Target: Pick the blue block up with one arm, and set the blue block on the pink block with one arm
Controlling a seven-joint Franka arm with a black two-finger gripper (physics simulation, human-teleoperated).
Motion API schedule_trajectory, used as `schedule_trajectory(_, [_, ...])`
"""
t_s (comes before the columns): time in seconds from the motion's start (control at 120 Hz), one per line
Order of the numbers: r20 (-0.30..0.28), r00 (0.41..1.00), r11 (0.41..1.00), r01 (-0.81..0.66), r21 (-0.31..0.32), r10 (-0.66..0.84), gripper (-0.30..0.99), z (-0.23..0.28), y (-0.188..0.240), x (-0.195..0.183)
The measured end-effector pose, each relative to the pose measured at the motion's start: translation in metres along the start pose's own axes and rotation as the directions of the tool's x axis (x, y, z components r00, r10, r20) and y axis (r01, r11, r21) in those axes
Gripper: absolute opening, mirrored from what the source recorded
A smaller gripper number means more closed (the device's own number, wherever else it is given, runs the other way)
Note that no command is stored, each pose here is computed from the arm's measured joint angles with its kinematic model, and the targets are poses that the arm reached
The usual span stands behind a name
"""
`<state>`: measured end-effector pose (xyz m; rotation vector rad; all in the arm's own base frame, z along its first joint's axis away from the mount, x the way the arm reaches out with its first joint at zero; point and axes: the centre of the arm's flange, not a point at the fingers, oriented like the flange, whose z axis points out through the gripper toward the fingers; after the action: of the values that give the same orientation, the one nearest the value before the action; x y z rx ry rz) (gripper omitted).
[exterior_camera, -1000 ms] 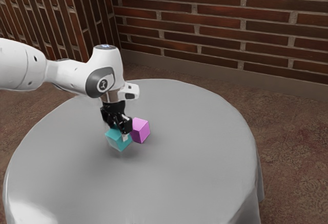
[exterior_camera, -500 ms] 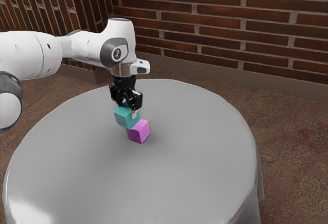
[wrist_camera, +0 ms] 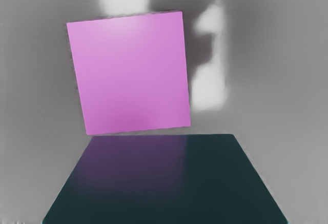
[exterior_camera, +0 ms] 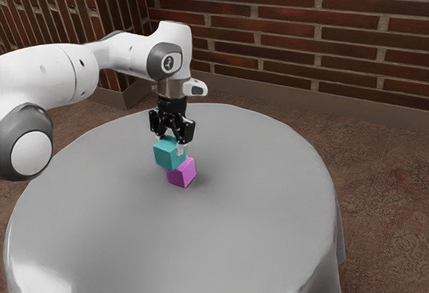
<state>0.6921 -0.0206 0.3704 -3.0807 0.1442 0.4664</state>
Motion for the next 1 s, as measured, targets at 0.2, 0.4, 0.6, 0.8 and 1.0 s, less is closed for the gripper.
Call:
schedule_trajectory(0.2, [-0.027,0.999,1.0,0.018,0.008,-0.017,0.41,-0.007,-0.002,0.01])
schedule_trajectory(0.4, [-0.044,0.998,0.999,0.04,0.007,-0.04,0.41,-0.002,-0.009,0.016])
schedule_trajectory(0.6, [-0.049,0.998,0.999,0.05,0.005,-0.05,0.41,0.011,-0.011,0.025])
schedule_trajectory(0.8, [-0.049,0.997,0.998,0.057,0.004,-0.057,0.41,0.021,-0.012,0.031])
schedule_trajectory(1.0, [-0.066,0.996,0.998,0.061,0.004,-0.06,0.4,0.022,-0.013,0.035])
